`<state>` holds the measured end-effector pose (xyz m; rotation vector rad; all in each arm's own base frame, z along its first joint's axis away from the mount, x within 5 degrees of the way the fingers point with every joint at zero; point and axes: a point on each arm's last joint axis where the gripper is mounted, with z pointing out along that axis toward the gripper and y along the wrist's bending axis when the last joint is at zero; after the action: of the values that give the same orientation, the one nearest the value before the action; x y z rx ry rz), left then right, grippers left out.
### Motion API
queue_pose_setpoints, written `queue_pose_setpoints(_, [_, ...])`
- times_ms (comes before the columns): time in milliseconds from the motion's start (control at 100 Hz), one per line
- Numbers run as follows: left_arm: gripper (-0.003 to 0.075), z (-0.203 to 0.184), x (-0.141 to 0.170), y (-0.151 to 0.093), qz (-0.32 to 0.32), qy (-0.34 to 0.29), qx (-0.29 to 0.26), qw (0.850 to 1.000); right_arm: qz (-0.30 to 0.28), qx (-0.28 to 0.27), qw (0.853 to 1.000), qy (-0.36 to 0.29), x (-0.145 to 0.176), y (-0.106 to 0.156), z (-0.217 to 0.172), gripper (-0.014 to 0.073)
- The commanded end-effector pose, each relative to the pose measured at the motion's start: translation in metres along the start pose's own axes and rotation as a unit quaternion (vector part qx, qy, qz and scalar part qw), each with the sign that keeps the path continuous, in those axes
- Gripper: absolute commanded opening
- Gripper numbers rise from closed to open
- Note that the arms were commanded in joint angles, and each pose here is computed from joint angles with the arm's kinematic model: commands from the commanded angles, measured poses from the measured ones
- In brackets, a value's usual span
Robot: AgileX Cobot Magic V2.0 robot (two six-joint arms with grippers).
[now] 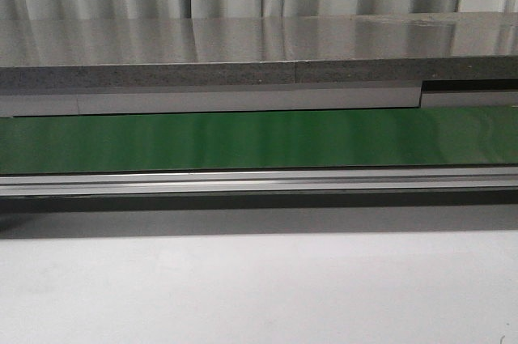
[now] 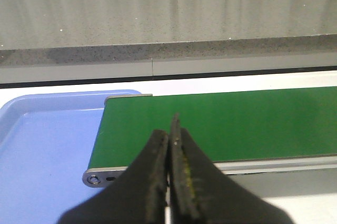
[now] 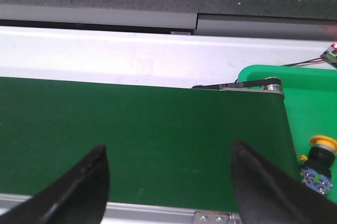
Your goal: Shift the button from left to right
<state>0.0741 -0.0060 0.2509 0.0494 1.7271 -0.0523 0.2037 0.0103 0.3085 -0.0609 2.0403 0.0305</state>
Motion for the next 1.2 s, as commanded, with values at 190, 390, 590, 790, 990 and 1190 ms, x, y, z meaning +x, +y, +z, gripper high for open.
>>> queue_pose_setpoints(190, [-0.002, 0.0, -0.014, 0.001, -0.005, -0.037, -0.006, 0.999, 0.001, -0.002, 0.993, -0.122, 0.02, 0.001, -0.067, 0.0498])
queue_pose_setpoints(390, [-0.002, 0.0, -0.014, 0.001, -0.005, -0.037, -0.006, 0.999, 0.002, -0.002, 0.985, -0.172, 0.048, 0.002, -0.102, 0.0498])
queue_pose_setpoints(590, [-0.002, 0.0, -0.014, 0.001, -0.005, -0.037, -0.006, 0.999, 0.001, -0.003, 0.981, -0.193, 0.067, 0.002, -0.125, 0.0425])
queue_pose_setpoints(790, [-0.002, 0.0, -0.014, 0.001, -0.005, -0.037, -0.006, 0.999, 0.001, -0.004, 0.981, -0.196, 0.071, 0.002, -0.131, 0.0222])
queue_pose_setpoints(990, [-0.002, 0.0, -0.014, 0.001, -0.005, -0.037, -0.006, 0.999, 0.001, -0.004, 0.98, -0.197, 0.071, 0.002, -0.131, -0.0002])
queue_pose_setpoints(1190, [-0.002, 0.0, -0.014, 0.001, -0.005, -0.037, -0.006, 0.999, 0.001, -0.004, 0.98, -0.197, 0.071, 0.002, -0.131, -0.0068])
